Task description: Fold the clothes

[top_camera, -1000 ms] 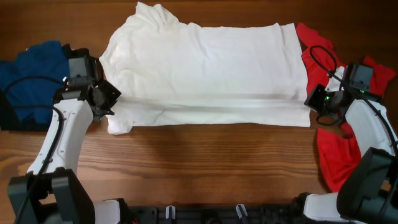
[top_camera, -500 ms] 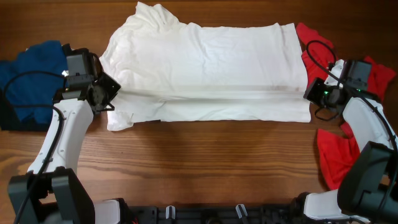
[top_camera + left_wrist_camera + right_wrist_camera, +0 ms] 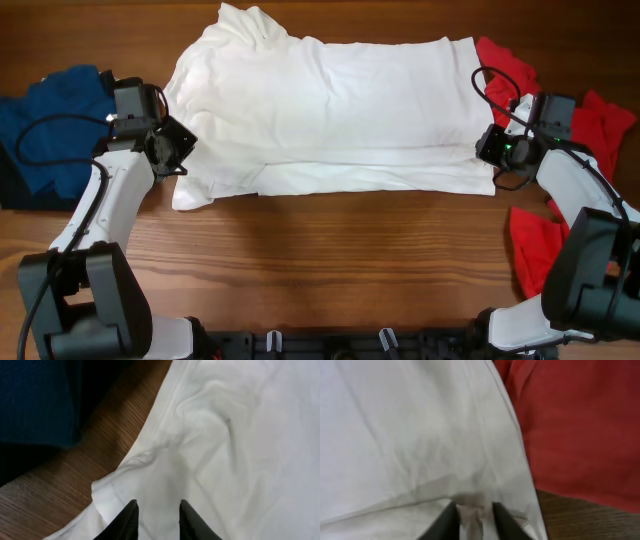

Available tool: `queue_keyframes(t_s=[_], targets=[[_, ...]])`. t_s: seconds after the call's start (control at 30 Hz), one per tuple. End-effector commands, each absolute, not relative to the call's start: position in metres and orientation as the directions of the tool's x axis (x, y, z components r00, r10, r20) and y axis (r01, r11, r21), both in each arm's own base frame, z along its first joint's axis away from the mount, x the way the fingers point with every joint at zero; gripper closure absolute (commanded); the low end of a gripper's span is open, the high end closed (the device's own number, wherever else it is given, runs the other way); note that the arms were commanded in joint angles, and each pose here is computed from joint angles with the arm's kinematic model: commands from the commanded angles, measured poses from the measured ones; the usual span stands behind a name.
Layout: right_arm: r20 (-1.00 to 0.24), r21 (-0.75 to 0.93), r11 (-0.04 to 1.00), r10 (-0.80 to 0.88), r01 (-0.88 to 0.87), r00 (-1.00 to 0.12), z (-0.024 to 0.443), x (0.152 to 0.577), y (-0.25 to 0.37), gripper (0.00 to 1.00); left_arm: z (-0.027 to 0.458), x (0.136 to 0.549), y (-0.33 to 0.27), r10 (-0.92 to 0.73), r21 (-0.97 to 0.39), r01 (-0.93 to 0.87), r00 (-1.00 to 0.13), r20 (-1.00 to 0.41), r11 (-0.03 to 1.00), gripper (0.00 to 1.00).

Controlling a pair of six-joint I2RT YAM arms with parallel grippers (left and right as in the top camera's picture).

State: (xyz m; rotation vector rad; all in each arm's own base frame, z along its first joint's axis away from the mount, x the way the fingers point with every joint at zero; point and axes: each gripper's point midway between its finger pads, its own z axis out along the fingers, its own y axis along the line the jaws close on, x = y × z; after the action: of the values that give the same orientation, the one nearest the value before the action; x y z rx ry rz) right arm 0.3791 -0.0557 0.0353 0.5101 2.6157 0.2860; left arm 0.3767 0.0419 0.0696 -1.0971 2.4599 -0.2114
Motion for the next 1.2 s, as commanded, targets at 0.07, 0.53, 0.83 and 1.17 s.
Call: queue_keyframes(t_s=[0.07,0.53,0.83,1.17], targets=[[-0.355,0.133,0.882,0.467,0.451,-0.810,0.019,0.359,-0.083,0.58,0.060,0.364,0.042,-0.737,-0.266,-0.689,-0.610,-0.290,0.675,0.49],[-0.227,0.052,0.845,0.529,0.532,-0.818,0.007,0.322,-0.084,0.42,0.041,0.279,0.045,-0.730,0.015,-0.733,-0.678,-0.081,0.680,0.45],[-0.202,0.139,0.876,0.483,0.463,-0.852,0.008,0.326,-0.066,0.52,0.029,0.249,0.044,-0.733,0.093,-0.730,-0.681,-0.013,0.677,0.48],[-0.169,0.247,0.901,0.403,0.357,-0.899,0.010,0.326,-0.043,0.47,0.003,0.250,0.024,-0.734,-0.024,-0.734,-0.679,0.024,0.679,0.47]])
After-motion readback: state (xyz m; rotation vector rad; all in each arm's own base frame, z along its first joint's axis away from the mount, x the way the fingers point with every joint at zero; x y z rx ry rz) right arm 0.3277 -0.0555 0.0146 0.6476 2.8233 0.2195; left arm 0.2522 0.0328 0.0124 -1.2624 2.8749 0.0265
